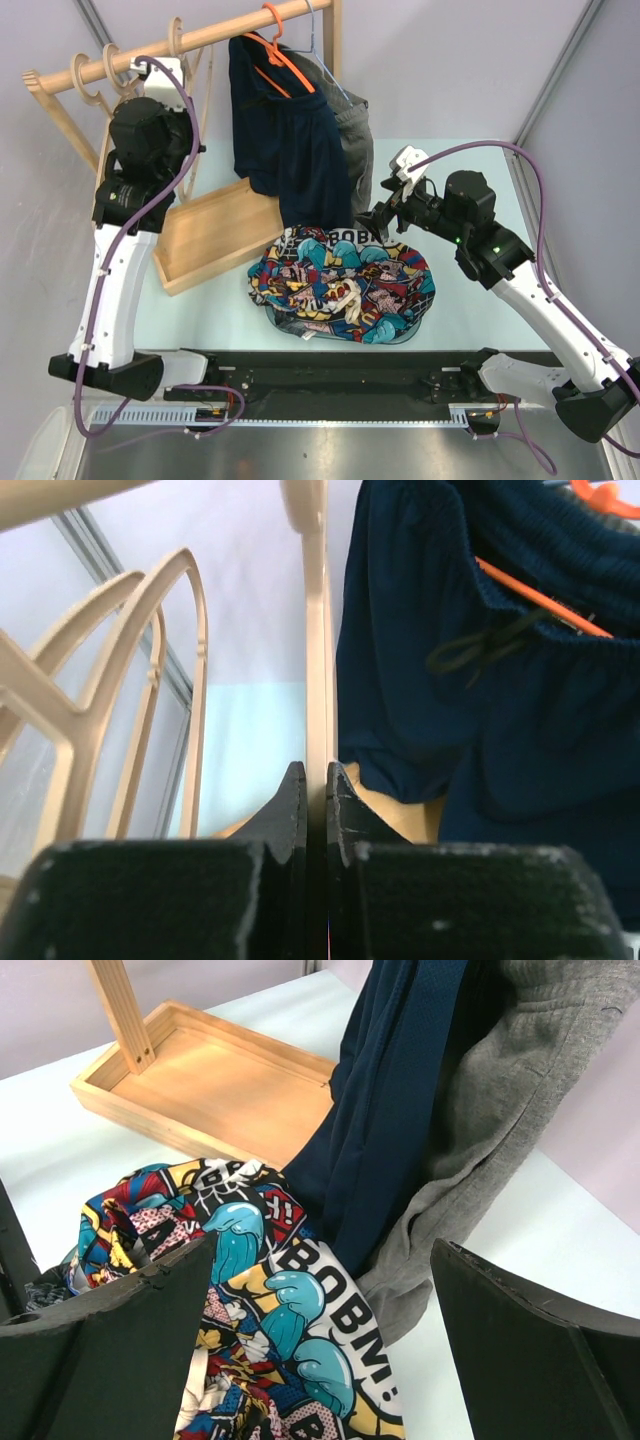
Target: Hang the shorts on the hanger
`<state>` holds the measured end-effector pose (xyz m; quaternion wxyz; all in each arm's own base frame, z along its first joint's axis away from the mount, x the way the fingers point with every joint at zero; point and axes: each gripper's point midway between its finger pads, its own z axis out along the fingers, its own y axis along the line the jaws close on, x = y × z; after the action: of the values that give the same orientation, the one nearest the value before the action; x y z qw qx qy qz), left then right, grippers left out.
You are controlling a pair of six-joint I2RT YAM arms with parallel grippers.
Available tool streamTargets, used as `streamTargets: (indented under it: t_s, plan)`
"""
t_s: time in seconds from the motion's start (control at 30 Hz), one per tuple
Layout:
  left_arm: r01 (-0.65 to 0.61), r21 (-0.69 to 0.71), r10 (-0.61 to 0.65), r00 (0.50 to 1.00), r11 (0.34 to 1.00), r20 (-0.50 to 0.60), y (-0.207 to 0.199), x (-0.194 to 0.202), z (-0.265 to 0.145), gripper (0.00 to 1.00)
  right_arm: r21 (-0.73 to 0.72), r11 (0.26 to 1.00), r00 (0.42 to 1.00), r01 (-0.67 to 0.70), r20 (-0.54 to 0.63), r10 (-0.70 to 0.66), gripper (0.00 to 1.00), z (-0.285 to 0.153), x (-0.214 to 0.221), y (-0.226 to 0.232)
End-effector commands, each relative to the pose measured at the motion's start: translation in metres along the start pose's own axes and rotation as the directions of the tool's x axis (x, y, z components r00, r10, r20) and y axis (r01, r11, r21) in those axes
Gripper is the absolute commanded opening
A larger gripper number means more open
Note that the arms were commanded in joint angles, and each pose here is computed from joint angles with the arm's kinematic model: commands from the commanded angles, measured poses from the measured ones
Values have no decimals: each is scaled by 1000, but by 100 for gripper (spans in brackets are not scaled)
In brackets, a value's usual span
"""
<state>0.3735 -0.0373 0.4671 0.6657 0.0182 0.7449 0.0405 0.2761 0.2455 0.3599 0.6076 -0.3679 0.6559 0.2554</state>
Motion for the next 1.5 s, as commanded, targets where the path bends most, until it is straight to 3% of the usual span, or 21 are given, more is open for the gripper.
streamTargets:
  t_s: [0.0,0.1,0.27,0.37,0.73,0.8,0.9,1.0,1.2,1.3,1.47]
  plan:
    - [29,23,-34,966,999,256,9,-74,-38,0,14,999,993,52,107,-53,95,-5,-38,-3]
    - [27,45,-38,962,999,269,7,-79,-46,0,20,999,991,51,121,-53,95,-5,-41,-4]
    - [-35,149,12,987,988,158,-14,-33,-45,1,22,999,990,35,139,-38,95,-2,-46,-5]
    - [-67,139,55,995,988,88,-10,-4,-53,0,22,999,988,34,150,-37,95,-1,-48,-5]
    - [-150,188,152,988,971,0,5,71,-134,0,-27,996,978,82,196,-75,96,8,-57,1]
    - [-188,252,198,980,949,-16,-1,83,-146,0,-57,993,973,105,211,-91,96,11,-59,7]
    - [-292,412,320,948,863,2,-17,102,-176,0,-94,983,961,158,244,-131,96,13,-66,18]
    - [-388,619,443,894,683,72,-42,125,-211,0,-144,961,945,235,267,-191,99,12,-70,36]
    - [-371,848,473,865,379,167,-82,149,-243,0,-254,863,880,437,319,-352,100,1,-66,81]
    - [-357,876,435,879,324,198,-96,151,-237,0,-310,820,861,481,347,-373,100,-8,-67,105]
    - [-371,895,308,906,247,290,-122,134,-226,0,-422,776,880,469,305,-366,98,-20,-48,138]
